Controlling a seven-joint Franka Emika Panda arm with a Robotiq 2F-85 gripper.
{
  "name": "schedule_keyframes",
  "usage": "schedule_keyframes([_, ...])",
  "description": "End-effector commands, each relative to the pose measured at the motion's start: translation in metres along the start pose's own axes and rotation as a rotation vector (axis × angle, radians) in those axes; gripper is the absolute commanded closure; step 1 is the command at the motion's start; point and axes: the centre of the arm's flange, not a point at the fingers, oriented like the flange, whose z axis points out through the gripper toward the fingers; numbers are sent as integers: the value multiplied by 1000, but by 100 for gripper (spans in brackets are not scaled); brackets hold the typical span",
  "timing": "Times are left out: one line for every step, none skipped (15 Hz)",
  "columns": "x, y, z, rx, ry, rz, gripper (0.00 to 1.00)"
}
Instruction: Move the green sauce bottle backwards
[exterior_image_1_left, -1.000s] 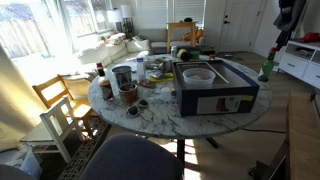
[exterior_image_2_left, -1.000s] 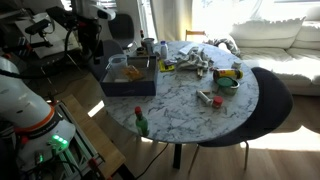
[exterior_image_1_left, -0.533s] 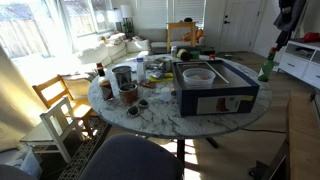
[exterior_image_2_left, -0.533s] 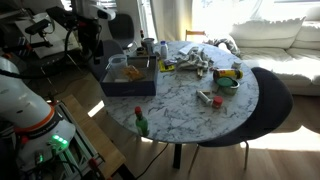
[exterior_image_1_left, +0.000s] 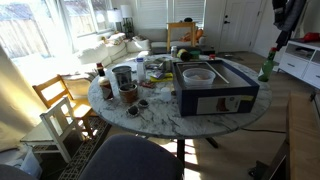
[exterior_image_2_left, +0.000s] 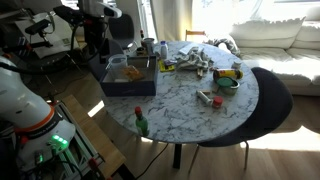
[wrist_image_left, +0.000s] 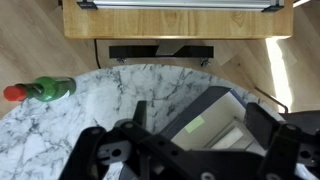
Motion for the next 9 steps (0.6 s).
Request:
schedule_keyframes([41, 29, -4, -54, -2, 53, 0])
schedule_keyframes([48, 38, -4, -68, 22, 64, 0])
schedule_keyframes([53, 47, -4, -83, 37, 62, 0])
schedule_keyframes([57, 58, -2, -108, 61, 56, 0])
schedule_keyframes([61, 68, 0, -127, 69, 47, 0])
schedule_keyframes([63, 78, 3, -145, 70, 41, 0])
schedule_keyframes([64, 91, 8, -160, 61, 30, 0])
schedule_keyframes([64, 104, 13, -170, 50, 30, 0])
schedule_keyframes([64, 115, 17, -180, 34, 31, 0])
